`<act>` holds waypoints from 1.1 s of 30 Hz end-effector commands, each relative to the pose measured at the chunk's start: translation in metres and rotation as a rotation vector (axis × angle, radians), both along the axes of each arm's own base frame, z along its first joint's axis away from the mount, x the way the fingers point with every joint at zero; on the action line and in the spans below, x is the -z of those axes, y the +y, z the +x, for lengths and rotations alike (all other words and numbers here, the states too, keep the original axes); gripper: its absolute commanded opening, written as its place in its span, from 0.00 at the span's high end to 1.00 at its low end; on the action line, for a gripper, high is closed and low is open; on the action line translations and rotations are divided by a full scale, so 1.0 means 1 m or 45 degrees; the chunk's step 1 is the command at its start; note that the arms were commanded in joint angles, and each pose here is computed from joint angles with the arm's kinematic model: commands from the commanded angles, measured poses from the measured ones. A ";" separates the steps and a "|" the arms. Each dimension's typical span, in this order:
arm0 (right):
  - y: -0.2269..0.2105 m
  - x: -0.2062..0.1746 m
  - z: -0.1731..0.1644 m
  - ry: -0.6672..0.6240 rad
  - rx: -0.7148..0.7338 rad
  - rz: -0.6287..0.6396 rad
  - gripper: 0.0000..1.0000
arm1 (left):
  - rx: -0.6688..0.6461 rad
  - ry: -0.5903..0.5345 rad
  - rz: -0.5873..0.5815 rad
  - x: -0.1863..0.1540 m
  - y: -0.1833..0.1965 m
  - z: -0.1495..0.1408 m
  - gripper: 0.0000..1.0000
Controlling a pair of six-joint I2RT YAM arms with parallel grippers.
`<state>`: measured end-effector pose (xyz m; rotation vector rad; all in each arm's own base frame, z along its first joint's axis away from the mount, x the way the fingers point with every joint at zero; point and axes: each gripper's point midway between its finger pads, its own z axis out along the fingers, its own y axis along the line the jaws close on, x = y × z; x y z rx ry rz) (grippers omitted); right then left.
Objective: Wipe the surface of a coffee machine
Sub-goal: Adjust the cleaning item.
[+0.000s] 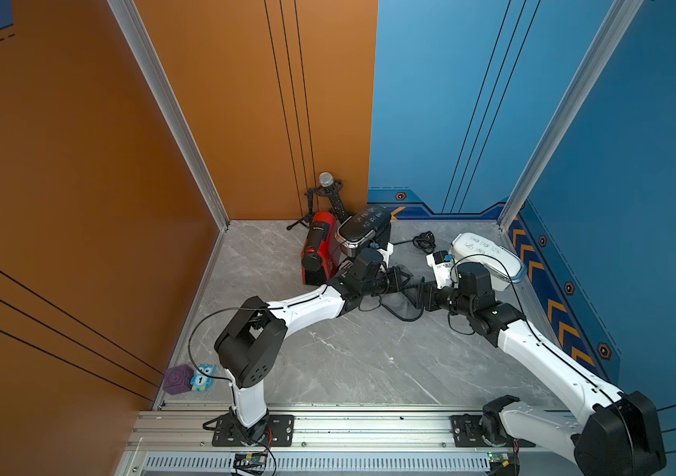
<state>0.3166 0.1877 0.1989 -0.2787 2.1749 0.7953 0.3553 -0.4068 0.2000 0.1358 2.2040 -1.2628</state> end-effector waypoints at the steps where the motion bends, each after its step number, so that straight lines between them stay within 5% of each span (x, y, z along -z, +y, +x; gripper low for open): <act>1: 0.003 0.004 0.004 -0.018 -0.020 -0.075 0.19 | 0.052 -0.019 -0.081 -0.033 0.001 -0.014 1.00; 7: 0.030 0.013 -0.005 0.001 -0.182 -0.060 0.16 | 0.079 0.024 -0.115 -0.035 -0.002 -0.017 1.00; 16: 0.029 0.017 0.017 -0.063 -0.074 -0.032 0.19 | 0.072 0.075 -0.120 -0.029 0.004 -0.021 1.00; 18: 0.030 0.011 0.021 -0.089 -0.055 -0.003 0.28 | 0.065 0.089 -0.116 -0.025 0.007 -0.022 1.00; 22: 0.030 0.003 0.025 -0.119 -0.030 0.026 0.65 | 0.027 0.078 -0.110 -0.025 0.019 -0.018 0.98; 25: 0.029 -0.002 0.026 -0.134 -0.024 0.024 0.81 | -0.010 0.066 -0.111 -0.028 0.033 -0.013 0.95; 33: 0.031 -0.021 0.036 -0.168 -0.018 -0.010 0.95 | -0.142 0.022 -0.015 -0.028 0.090 -0.002 0.57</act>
